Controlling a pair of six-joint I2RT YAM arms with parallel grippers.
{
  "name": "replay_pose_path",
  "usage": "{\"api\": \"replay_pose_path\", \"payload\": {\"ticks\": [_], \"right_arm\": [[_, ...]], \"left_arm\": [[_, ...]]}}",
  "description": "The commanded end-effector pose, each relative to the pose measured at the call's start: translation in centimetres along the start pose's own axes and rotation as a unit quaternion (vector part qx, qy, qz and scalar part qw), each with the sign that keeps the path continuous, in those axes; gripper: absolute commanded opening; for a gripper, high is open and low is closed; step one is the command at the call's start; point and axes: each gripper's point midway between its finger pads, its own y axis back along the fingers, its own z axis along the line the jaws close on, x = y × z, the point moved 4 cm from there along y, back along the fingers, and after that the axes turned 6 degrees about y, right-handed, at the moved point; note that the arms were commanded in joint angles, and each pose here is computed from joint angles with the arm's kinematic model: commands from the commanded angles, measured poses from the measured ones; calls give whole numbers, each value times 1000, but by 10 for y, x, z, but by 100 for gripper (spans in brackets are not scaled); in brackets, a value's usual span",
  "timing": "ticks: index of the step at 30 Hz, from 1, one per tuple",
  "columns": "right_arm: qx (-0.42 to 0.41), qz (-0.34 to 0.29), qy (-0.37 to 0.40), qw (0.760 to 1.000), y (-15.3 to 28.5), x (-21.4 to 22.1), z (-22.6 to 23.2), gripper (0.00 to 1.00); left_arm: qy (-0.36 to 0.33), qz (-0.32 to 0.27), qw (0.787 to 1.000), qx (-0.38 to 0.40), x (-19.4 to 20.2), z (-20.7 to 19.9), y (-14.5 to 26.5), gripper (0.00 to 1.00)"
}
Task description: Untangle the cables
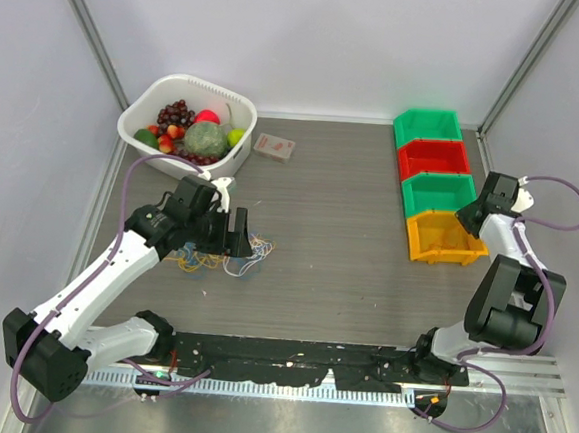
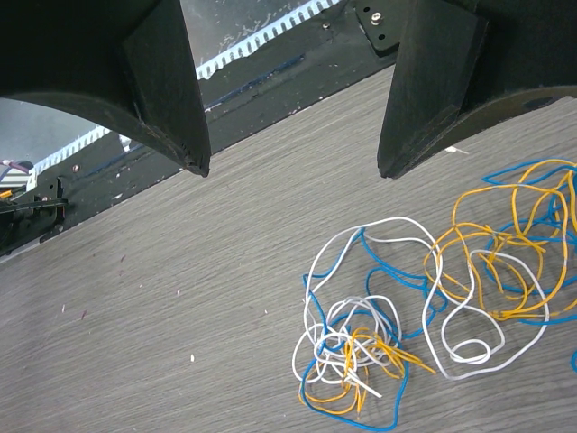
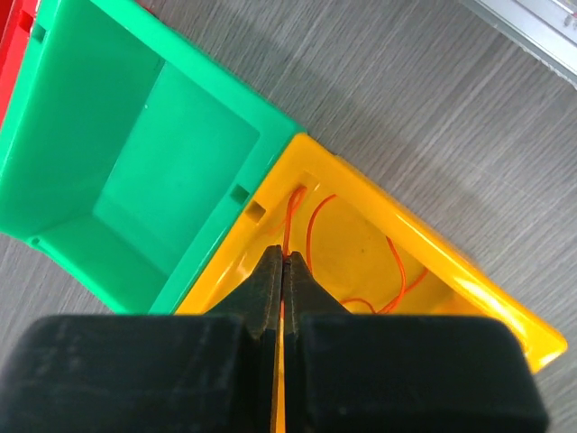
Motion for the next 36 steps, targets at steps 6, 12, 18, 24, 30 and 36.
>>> {"api": "replay_pose_path", "payload": {"ticks": [6, 12, 18, 24, 30, 36], "right_arm": [[47, -5, 14, 999, -20, 4, -11, 1], [47, 18, 40, 998, -9, 8, -12, 23], [29, 40, 72, 996, 42, -11, 9, 58], [23, 22, 104, 994, 89, -24, 13, 70], [-173, 3, 213, 962, 135, 38, 117, 68], [-463, 198, 242, 829, 185, 212, 232, 58]], "left_arm": [[-14, -17, 1000, 17, -11, -10, 5, 79], [-11, -16, 1000, 16, -11, -10, 4, 79], [28, -27, 999, 0, -19, -6, 3, 81], [104, -64, 991, -51, -29, 15, 5, 80], [179, -64, 981, -27, -25, 21, -5, 76], [226, -12, 974, -5, -19, 24, -32, 61]]}}
